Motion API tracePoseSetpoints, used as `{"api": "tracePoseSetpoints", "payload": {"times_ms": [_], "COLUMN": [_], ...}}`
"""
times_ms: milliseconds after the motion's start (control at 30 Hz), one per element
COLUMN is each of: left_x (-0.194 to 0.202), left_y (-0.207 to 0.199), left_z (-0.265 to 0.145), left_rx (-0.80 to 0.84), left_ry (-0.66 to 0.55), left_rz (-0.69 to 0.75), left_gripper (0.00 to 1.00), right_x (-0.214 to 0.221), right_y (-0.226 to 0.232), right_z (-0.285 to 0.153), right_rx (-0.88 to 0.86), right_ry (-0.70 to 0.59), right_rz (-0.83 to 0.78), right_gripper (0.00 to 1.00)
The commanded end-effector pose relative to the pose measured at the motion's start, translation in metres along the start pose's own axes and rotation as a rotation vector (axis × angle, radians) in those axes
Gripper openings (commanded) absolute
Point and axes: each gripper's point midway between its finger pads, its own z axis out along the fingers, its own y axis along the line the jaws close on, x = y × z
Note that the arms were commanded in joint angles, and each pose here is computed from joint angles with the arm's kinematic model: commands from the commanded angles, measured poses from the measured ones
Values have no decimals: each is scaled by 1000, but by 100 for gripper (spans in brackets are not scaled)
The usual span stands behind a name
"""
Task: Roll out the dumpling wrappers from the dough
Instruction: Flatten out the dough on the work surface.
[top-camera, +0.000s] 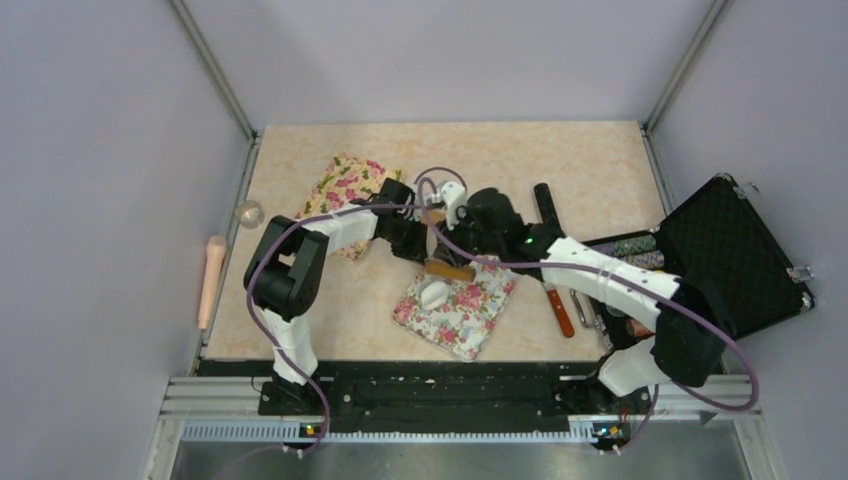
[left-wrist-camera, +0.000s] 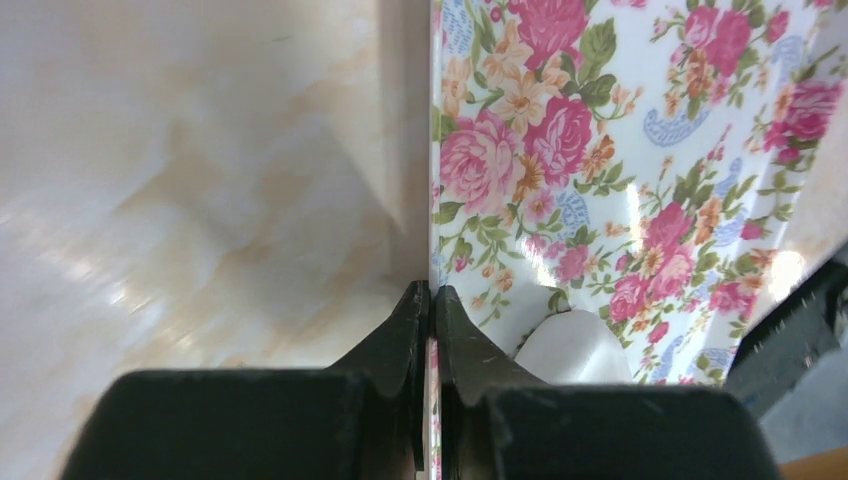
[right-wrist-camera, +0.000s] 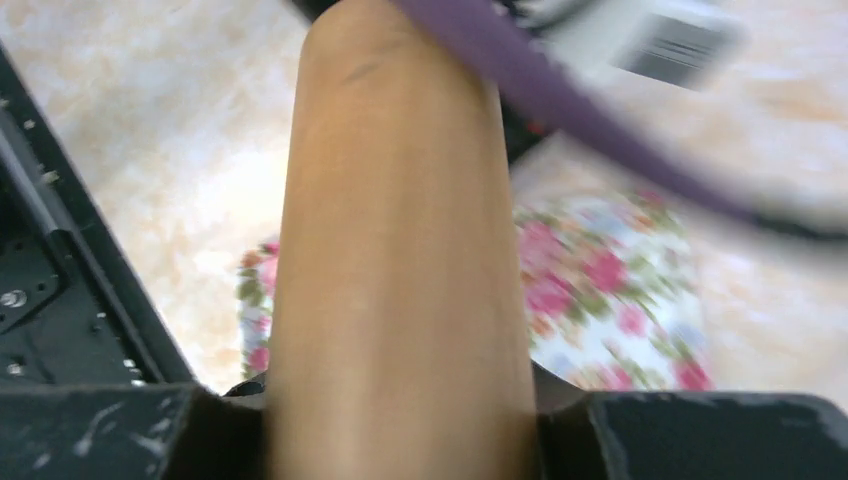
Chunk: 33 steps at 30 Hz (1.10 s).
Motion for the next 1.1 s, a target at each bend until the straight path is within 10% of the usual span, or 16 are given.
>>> {"api": "tracePoseSetpoints", "payload": {"times_ms": [0,367,600,1067], "left_x": [-16,-32,-76,-85], "left_y": [56,45,40,61], "left_z": [-24,-42,-59,-8], "left_rx": [-288,-281,-103,-126], "left_ry": [-174,-315,-377,-220], "left_rz": [-183,-297,-248,-206], "left_gripper": [0,47,77,60], "right_x": [-44,-52,-50,-47], "right_y": [-41,-96,-73,-26], "right_z": [-60,-41,-9,47], "right_rx": [77,296,131,19], "right_ry": [-164,-286,-227,-149], "right_rz": [-101,206,308,444], "right_gripper": [0,0,0,0]}}
